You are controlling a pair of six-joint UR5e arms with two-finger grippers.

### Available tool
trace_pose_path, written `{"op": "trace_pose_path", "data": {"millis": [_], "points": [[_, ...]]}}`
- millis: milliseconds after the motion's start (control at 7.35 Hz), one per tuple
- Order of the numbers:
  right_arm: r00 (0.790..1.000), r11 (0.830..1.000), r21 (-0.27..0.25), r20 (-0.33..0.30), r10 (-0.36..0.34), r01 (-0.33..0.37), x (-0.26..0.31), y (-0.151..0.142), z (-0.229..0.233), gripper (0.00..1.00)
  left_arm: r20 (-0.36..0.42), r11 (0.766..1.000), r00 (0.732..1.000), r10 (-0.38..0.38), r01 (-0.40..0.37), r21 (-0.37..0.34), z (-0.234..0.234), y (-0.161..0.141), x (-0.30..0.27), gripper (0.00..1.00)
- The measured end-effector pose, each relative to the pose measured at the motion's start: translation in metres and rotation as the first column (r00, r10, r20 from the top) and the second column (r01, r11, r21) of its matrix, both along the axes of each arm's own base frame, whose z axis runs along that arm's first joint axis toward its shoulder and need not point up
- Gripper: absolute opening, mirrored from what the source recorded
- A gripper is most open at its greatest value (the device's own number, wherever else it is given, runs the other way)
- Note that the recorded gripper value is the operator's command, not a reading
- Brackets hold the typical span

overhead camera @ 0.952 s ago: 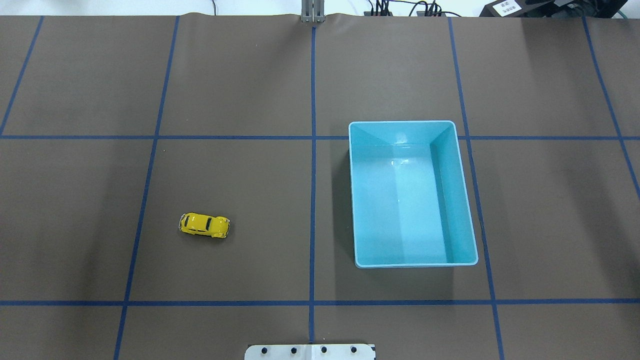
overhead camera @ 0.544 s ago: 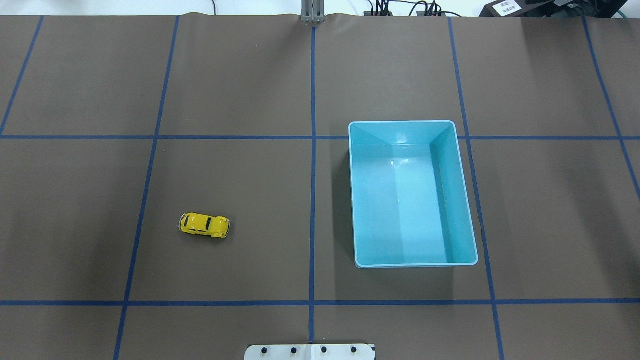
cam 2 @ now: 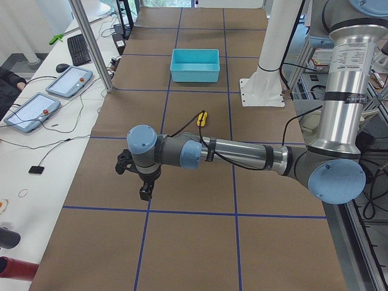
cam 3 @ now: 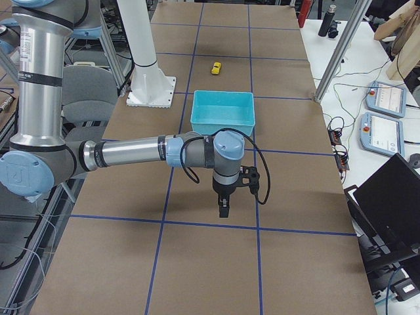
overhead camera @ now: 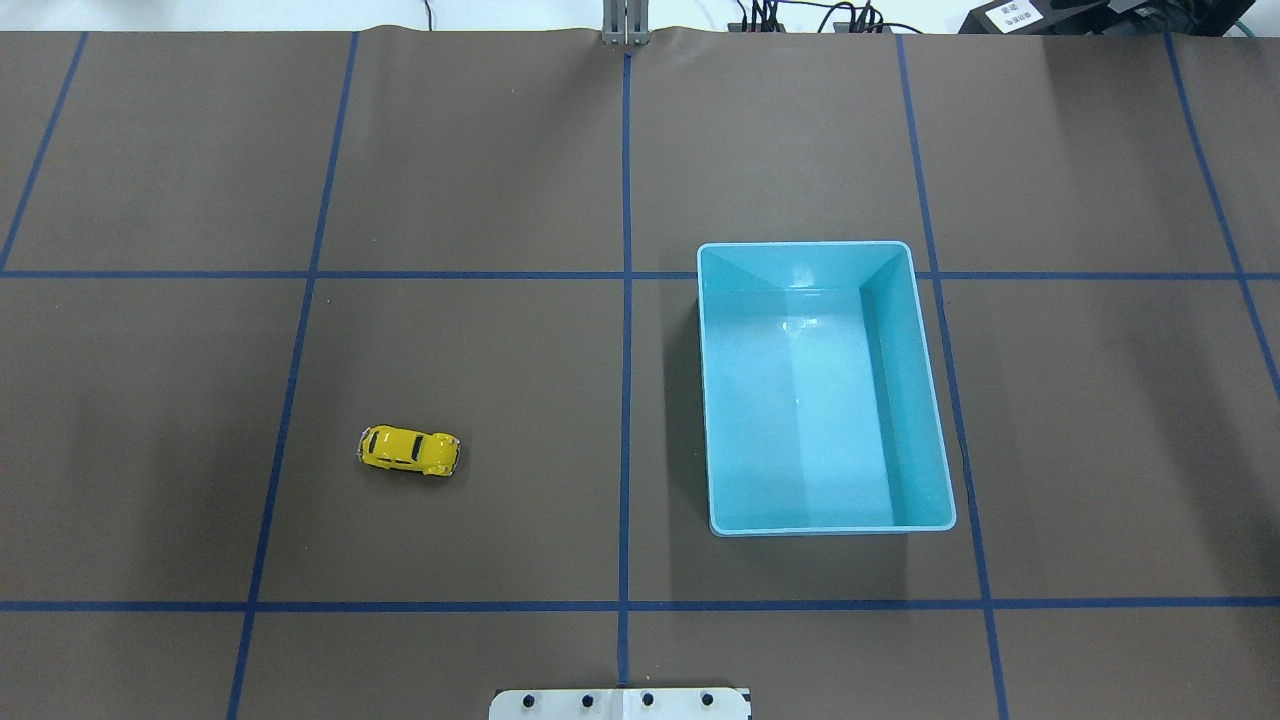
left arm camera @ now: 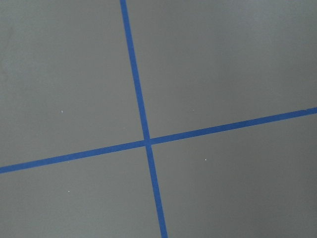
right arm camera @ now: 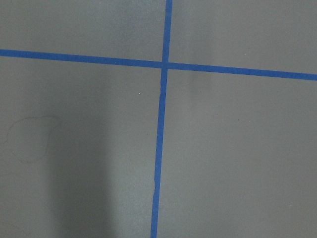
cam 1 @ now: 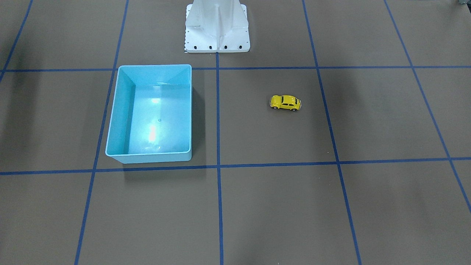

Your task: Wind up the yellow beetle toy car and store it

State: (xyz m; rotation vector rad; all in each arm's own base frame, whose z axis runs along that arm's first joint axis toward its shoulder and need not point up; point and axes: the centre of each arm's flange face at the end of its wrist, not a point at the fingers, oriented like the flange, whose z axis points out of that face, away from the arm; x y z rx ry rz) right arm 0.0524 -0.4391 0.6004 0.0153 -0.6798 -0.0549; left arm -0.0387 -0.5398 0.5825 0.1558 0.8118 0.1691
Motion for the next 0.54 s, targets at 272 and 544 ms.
{"op": "trace_pose_path", "data": {"millis": [272,544], "points": [[1.000,1.000,0.002,-0.001,0.000,0.000,0.000,-0.001,-0.001,1.00,-0.001,0.999,0.999,0.049,-0.049,0.019,-0.037,-0.008,0.024,1.00],[1.000,1.000,0.003,-0.001,-0.001,0.001,0.000,-0.001,-0.001,1.00,-0.001,0.989,0.991,0.136,-0.136,0.063,-0.079,-0.027,0.074,1.00]]}}
